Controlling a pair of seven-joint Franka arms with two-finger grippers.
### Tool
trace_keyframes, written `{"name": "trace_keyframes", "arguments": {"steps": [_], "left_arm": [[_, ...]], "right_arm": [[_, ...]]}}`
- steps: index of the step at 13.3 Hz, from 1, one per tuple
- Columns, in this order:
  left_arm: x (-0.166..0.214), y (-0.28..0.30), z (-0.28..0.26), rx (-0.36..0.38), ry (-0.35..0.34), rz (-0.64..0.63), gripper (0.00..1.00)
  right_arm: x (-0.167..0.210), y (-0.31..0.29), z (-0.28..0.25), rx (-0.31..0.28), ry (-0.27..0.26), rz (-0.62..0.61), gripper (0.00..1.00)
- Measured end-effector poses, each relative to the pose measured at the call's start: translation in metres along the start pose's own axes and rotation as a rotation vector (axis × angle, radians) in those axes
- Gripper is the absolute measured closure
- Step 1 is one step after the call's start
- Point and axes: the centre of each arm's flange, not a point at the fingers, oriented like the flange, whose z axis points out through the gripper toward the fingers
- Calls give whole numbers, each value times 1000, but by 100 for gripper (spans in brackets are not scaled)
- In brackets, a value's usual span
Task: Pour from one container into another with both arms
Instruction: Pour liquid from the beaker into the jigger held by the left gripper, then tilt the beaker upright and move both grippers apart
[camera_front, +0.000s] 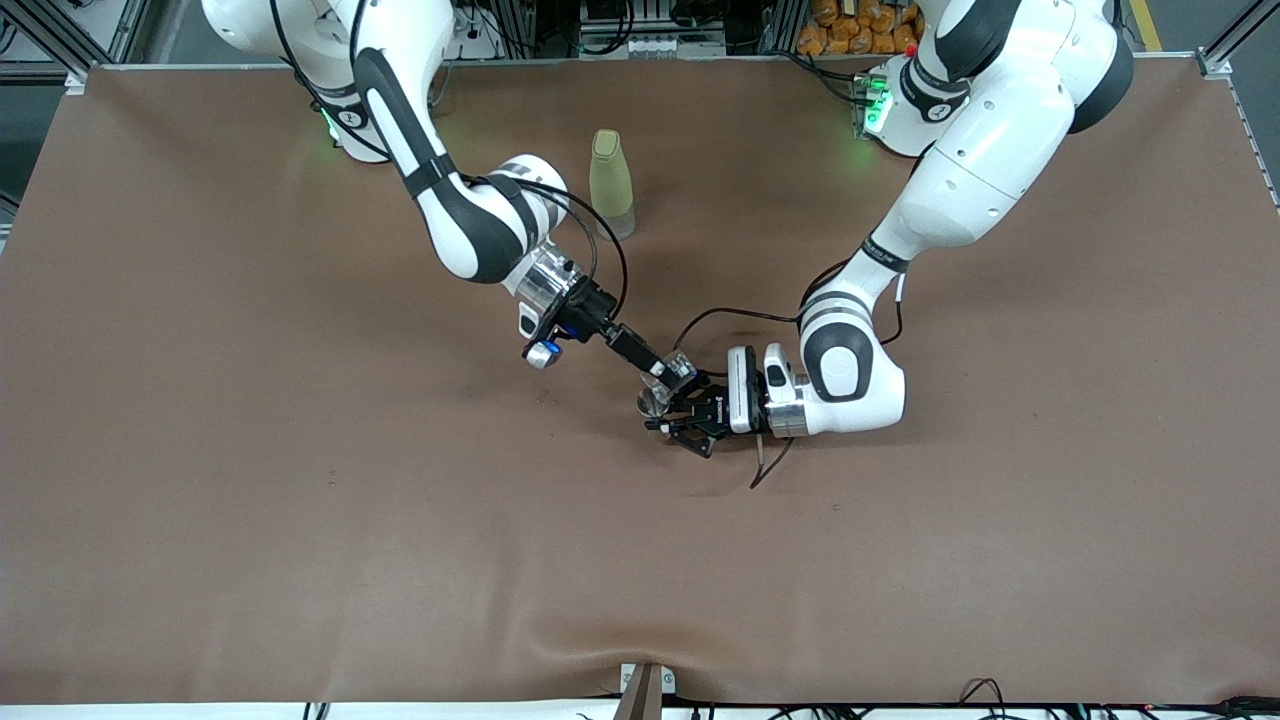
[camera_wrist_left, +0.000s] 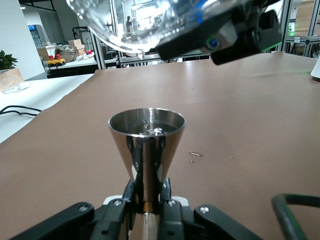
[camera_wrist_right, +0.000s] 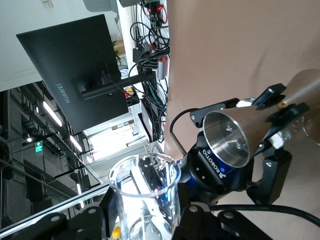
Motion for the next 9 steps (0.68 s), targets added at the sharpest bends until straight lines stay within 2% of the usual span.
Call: {"name": "trace_keyframes", "arguments": {"steps": [3,6,9], "left_arm": [[-2,-3,-4,9,-1,-3,79],[-3,-7,-10,23,-1,-8,79],[-7,-18,-28,55,-1,-27,79]], "right_arm": [[2,-7,-1,-27,-18,-95,50],[16,-20,-11,-105,22,-249,50],[42,-31,-20,-163,15,-451,50]]}}
